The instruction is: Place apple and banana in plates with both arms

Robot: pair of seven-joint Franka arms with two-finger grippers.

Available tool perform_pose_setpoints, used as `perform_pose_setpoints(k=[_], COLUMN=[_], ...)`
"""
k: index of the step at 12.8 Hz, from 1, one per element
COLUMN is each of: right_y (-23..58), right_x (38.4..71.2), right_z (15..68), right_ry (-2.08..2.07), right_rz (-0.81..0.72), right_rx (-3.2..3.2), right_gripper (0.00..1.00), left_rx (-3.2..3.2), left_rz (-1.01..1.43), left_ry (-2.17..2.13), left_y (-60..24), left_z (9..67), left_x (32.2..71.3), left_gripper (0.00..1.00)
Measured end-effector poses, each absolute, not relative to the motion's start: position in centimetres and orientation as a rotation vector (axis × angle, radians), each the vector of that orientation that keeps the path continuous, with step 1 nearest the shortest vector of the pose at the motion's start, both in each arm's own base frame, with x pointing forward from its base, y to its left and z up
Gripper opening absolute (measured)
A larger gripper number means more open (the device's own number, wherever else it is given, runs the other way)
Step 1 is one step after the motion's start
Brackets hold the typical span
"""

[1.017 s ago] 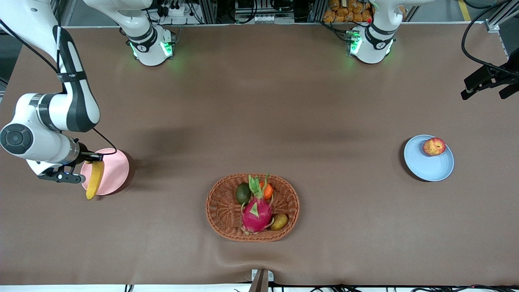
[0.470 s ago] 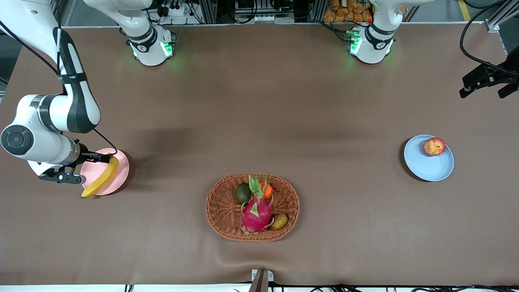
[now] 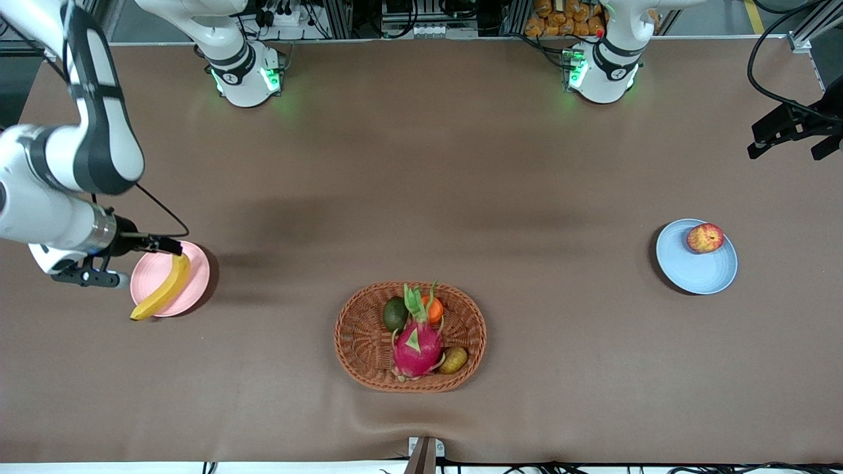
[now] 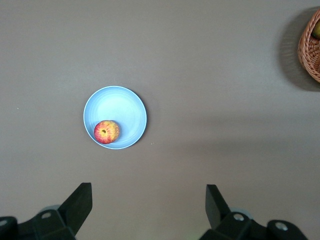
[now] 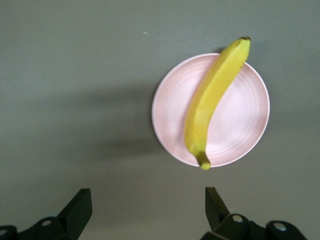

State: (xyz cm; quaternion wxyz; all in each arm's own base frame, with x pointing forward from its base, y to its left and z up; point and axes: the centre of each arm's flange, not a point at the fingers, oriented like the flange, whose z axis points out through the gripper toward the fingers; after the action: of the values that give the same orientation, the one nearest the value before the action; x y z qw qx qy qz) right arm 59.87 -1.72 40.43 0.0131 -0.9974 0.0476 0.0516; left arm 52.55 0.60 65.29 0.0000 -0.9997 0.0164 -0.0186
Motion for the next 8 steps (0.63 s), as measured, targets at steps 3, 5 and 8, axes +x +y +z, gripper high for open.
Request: perform_pose_setpoints(k=[3, 5, 8], right_y=[1.2, 0.4, -1.9], right_x=[58.2, 56.8, 55.2], right_z=[46.4, 50.1, 57.2], right_ry=[0.028, -0.023, -0.009], right_rz=[0.083, 0.107, 0.176], right_rx=[-3.108, -3.104, -3.094], right_gripper=[1.00, 1.00, 1.00], left_rx=[-3.141, -3.141, -3.141], left_rz=[-0.056, -0.056, -0.057], left_ry=[0.052, 0.052, 0.053], left_y=[0.6, 0.6, 0.5], left_z=[65.2, 65.2, 65.2], left_x=[52.6, 52.6, 52.6], left_gripper=[1.00, 1.00, 1.00])
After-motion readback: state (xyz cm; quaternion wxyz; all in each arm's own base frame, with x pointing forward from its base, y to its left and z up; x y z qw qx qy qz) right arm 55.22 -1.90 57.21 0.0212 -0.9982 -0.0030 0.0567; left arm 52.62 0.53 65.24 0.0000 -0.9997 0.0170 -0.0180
